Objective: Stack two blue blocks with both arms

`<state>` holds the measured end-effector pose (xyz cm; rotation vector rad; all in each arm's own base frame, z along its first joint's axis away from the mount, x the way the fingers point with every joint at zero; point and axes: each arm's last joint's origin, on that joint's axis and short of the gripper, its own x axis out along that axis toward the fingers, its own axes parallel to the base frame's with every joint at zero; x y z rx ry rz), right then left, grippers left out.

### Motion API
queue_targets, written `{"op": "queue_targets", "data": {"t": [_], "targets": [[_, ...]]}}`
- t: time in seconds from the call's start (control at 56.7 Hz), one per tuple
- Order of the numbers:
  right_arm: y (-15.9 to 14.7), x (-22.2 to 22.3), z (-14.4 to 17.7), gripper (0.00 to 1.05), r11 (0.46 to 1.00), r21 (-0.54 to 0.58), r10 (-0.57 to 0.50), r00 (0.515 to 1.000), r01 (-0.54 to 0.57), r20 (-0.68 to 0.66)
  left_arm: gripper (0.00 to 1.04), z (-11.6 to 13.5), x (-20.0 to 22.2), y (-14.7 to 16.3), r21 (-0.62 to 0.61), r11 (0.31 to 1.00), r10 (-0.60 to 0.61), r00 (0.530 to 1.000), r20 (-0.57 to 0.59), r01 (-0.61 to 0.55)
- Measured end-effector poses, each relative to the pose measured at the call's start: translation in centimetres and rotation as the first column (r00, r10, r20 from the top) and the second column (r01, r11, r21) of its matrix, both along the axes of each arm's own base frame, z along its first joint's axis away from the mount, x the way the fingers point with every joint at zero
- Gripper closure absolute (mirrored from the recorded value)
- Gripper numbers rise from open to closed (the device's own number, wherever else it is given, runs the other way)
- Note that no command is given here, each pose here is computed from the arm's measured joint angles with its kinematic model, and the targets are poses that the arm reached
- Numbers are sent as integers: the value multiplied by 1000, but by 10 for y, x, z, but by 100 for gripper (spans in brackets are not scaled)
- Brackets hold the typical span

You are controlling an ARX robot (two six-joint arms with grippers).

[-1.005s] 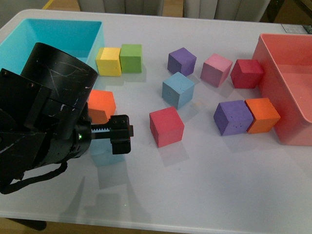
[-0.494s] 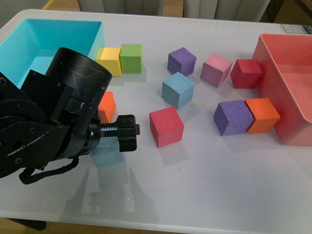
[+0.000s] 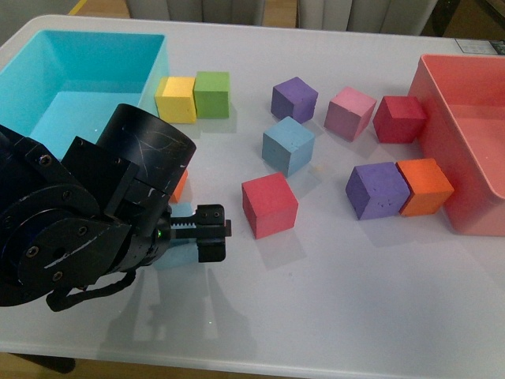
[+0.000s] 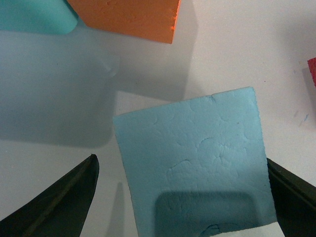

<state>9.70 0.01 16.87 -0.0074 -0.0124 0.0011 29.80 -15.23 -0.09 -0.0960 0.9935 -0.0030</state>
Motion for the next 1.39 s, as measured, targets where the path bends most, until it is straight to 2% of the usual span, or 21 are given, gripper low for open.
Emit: {"op": "queue_targets", "data": {"t": [0.264,0.494,0.617,0.776,1.093,1.393], "targets": [[0,0,0,9,1000,0,0,1000,0,0,9,0,0,-2,-1,1000,9,1000,-8,-9],[0,0,0,9,1000,0,0,1000,0,0,44,0,-3,-5,-3,1000,24,1000,-14,-24],[0,0,0,9,1000,0,0,1000,0,0,55,5,-7,-6,-2,1000,30,1000,-4,-30],[0,0,0,9,1000,0,0,1000,0,0,59,21,-11,-3,8,999,41,999,26,-41],[0,0,0,9,1000,0,0,1000,0,0,63,70,-12,-1,19,999,36,993,116,-39],[0,0,0,9,1000,0,0,1000,0,0,64,106,25,-21,40,998,-61,970,234,53]]}}
